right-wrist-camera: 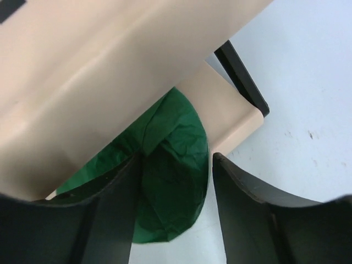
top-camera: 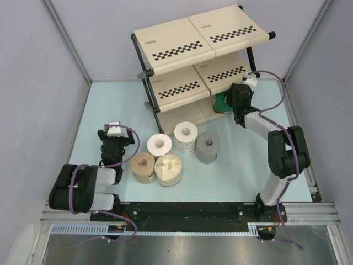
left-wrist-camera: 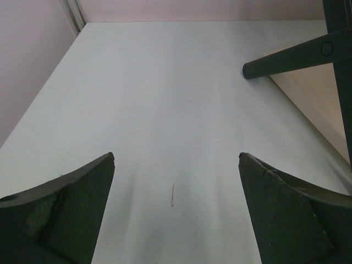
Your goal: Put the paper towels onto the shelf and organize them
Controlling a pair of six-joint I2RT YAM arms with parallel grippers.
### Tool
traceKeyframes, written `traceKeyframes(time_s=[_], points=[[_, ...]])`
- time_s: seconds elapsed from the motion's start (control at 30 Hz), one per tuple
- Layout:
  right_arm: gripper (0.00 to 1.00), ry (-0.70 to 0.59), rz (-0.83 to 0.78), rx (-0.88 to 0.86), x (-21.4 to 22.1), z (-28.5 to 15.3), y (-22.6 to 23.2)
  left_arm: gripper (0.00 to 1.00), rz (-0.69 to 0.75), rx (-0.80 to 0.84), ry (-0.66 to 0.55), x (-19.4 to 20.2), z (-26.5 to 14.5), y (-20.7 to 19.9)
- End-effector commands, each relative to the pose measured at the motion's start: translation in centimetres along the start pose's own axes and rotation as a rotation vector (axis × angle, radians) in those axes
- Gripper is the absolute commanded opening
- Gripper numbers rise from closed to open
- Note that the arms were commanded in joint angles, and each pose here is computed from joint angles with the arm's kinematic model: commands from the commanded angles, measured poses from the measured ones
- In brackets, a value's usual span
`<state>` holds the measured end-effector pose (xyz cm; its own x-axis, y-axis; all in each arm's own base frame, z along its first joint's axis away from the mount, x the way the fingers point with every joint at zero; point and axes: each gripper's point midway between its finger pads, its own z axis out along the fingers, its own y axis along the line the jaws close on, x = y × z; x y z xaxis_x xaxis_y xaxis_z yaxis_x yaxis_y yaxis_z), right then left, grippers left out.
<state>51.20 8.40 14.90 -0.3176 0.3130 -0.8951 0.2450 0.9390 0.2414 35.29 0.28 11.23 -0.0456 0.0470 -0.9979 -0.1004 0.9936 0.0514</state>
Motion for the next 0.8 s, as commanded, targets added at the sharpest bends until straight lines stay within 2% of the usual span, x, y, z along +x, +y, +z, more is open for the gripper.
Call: traceKeyframes(time_s=[0.0,0.13,0.37,0.77], points=[[0.63,-0.091,0.070,-0.058,-3.4,0.3,2.1,1.00,-0.018,0.014,-0.064,-1.9,0.4,-0.2],[0.68,-0.106,0.103,-0.099,-4.6,-0.5,2.8,1.00,-0.018,0.014,-0.062,-1.9,0.4,-0.2],[0.69,-0.137,0.131,-0.146,-6.7,-2.5,3.3,1.00,-0.018,0.014,-0.062,-1.9,0.4,-0.2],[0.70,-0.110,0.179,-0.184,-6.6,-6.4,1.4,1.00,-0.017,0.014,-0.062,-1.9,0.4,-0.2]])
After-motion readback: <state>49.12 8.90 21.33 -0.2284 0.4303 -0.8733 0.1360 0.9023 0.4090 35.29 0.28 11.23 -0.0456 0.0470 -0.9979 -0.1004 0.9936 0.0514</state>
